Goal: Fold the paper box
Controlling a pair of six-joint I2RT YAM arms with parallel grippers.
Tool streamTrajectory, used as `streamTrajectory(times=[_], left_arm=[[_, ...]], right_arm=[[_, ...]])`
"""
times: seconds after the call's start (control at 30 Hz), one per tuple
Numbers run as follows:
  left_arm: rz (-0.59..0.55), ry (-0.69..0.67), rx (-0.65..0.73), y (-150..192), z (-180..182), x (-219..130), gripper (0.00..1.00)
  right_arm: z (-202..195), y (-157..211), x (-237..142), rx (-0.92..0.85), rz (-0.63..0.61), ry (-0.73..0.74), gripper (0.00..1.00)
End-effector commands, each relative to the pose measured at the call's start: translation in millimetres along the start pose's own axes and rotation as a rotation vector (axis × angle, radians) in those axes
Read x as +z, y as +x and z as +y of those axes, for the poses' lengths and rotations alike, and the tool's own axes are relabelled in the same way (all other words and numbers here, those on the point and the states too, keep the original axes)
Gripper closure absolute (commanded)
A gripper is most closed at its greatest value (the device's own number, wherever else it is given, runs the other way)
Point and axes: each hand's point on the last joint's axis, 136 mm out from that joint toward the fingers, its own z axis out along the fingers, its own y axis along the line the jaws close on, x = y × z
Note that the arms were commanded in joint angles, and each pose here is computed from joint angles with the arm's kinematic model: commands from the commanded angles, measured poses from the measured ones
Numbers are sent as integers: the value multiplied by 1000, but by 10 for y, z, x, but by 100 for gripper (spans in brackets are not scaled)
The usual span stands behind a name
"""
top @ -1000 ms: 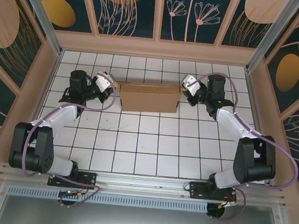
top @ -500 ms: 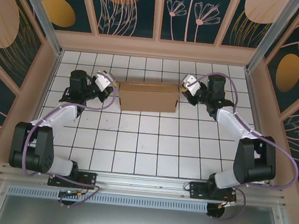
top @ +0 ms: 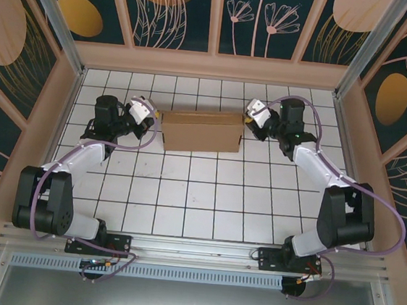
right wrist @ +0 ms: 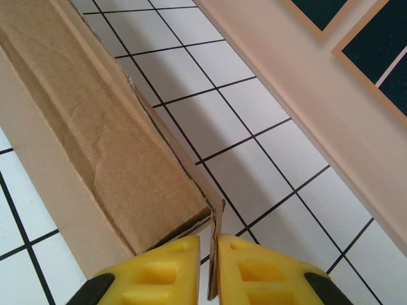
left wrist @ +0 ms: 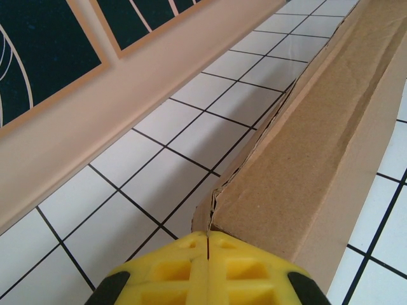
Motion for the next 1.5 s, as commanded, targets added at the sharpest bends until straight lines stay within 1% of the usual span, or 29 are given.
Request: streamTrajectory(times=[0.0, 0.13, 0.27, 0.3, 0.5, 0.67, 0.73, 0.8, 0.87, 0.93, 1.03, 1.07, 1.1, 1.13, 1.17, 1.3, 1.33, 1.4, 1.47], left_arm=[[-19, 16, -1, -90, 1, -16, 100], [-16, 17, -4, -81, -3, -16, 100], [-29, 26, -19, -120, -17, -17, 100], [-32, 34, -24, -130, -37, -10, 100], [-48, 53, -70, -254, -95, 7, 100], [-88, -6, -209, -424, -14, -15, 100], [-91, -13, -265, -487, -16, -20, 100], [-83, -42, -358, -521, 34, -15, 100], [-60, -75, -488, -512, 111, 8, 100], [-25, -72, -580, -479, 119, 49, 100], [30, -35, -628, -431, 42, 119, 100], [44, -43, -654, -390, 43, 125, 100], [50, -51, -684, -365, 50, 131, 100], [34, -63, -702, -451, 108, 127, 100], [39, -67, -724, -451, 121, 134, 100], [73, -57, -826, -395, 104, 178, 100], [80, -49, -848, -383, 92, 189, 100], [93, -41, -875, -342, 66, 203, 100], [99, -40, -884, -302, 42, 203, 100]], right_arm=[[-21, -67, 36, 5, -4, -6, 86], [-38, -49, 59, 5, 5, 2, 87], [-63, -24, 85, 18, 20, 7, 98], [-69, -32, 83, 22, 18, 9, 100], [-53, -92, 72, 38, 8, 5, 100], [-49, -178, 59, 81, 16, 27, 100], [-75, -227, 39, 129, 14, 48, 100], [-111, -280, 14, 201, 8, 66, 100], [-114, -299, 1, 264, 17, 75, 100], [-83, -271, 18, 313, 42, 83, 100], [17, -242, 42, 343, 77, 73, 100], [52, -240, 46, 351, 85, 68, 100], [83, -247, 41, 354, 87, 57, 100], [109, -258, 32, 361, 89, 47, 100], [119, -262, 26, 366, 92, 45, 100], [90, -341, -44, 402, 81, 52, 100], [64, -343, -53, 434, 87, 68, 100], [17, -344, -62, 480, 104, 87, 100], [31, -342, -64, 497, 118, 77, 100]])
